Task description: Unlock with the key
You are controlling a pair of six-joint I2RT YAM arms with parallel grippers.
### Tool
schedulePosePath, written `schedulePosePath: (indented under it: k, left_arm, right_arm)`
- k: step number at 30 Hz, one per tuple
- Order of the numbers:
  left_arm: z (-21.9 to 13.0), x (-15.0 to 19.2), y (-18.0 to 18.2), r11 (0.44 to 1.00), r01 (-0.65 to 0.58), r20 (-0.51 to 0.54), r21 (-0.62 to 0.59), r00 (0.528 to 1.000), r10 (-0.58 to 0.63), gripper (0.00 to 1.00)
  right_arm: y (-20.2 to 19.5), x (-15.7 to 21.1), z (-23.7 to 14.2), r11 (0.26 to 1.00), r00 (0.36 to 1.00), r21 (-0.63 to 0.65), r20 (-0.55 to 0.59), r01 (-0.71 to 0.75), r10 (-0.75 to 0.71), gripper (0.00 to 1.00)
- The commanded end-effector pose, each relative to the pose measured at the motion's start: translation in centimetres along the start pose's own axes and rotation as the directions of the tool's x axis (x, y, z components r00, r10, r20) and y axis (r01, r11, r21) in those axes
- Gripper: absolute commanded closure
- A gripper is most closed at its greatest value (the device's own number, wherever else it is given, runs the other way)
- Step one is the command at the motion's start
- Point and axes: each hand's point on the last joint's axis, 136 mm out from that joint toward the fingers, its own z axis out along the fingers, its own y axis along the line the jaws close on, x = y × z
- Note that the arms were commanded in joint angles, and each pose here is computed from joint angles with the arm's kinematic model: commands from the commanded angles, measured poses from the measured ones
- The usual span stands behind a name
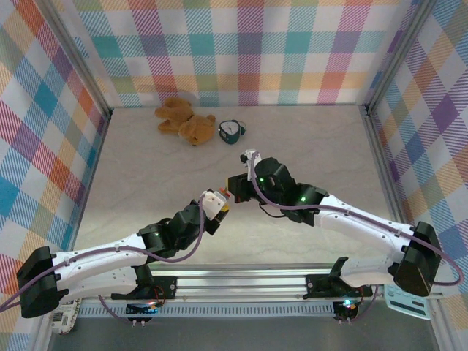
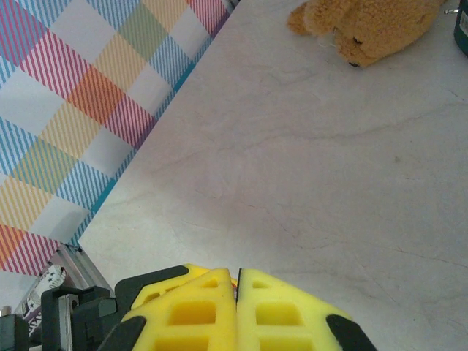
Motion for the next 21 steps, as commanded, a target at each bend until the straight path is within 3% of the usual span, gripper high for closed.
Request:
schedulePosePath:
  k: [1, 21]
  left_arm:
    - [-1.1, -4.0, 0.9, 0.996, 0.083, 0.114, -0.014, 0.99, -0.081, 0.79]
    - [-3.1, -8.5, 3.0, 0.989, 0.146, 0.212, -0.032, 0.968, -0.136, 0.87]
  right_arm:
    - [-0.6, 1.9, 0.9, 0.999, 0.999, 0.033, -0.04, 0.011, -0.009, 1.0]
    - [0.0, 6.8, 1.9, 0.999, 0.975, -0.037, -0.223, -0.006, -0.002, 1.0]
